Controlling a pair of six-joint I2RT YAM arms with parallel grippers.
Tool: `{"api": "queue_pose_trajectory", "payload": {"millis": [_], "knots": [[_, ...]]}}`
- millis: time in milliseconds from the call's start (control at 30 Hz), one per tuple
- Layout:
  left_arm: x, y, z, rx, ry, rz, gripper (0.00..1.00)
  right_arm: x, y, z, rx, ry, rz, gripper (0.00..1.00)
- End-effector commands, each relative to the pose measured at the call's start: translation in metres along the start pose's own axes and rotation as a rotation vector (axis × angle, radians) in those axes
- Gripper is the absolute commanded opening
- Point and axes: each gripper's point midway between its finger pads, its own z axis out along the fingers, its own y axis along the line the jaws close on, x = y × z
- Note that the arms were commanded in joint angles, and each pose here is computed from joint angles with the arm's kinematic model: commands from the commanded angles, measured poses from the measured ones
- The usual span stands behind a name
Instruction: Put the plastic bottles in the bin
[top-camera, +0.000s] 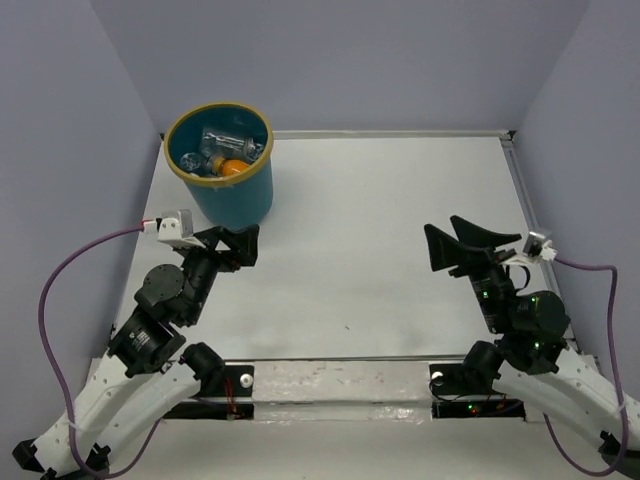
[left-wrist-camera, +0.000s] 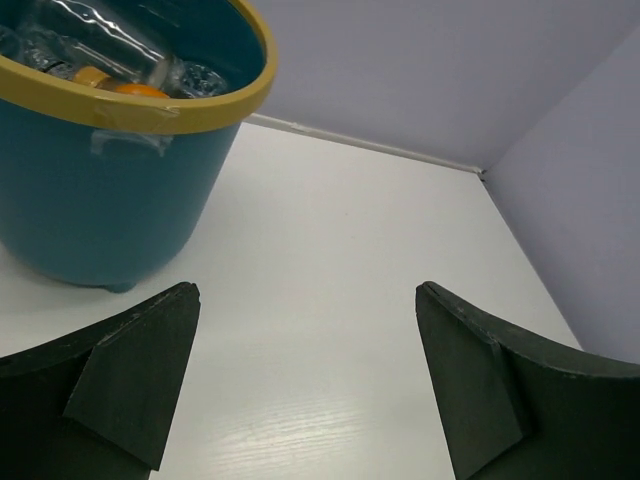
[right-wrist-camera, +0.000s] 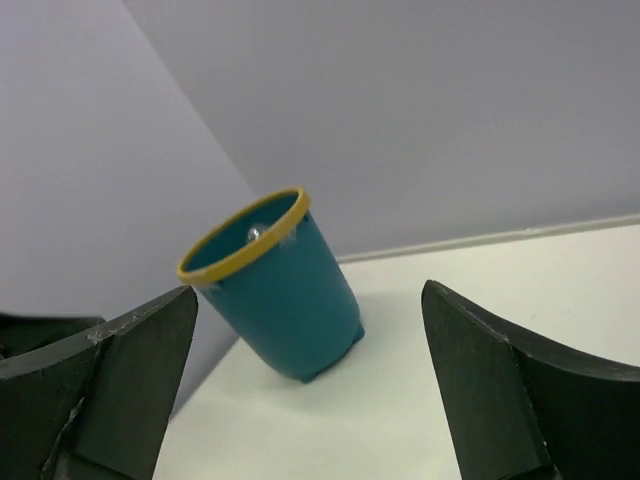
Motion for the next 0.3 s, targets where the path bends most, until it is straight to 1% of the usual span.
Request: {"api": "queue_pose_trajectory", "payload": {"millis": [0, 133, 233, 267], "knots": [[-0.007, -0.025, 0.007, 0.105, -0.020, -0.047, 0.99, -0.008, -0.023, -0.016, 0.103, -0.017, 0.017, 1.00], [-0.002, -0.026, 0.012, 0.098, 0.000, -0.056, 0.99, -0.007, -0.028, -0.019, 0.121, -0.003, -0.006, 1.00], [0.000, -0.031, 0.017, 0.100, 0.018, -0.071, 0.99, -0.018, -0.020, -0.017, 0.101, -0.012, -0.011, 1.00], [-0.007, -0.034, 0.018, 0.106, 0.002, -0.080, 0.99, -0.032, -0.013, -0.016, 0.078, -0.031, -0.012, 1.00]]}}
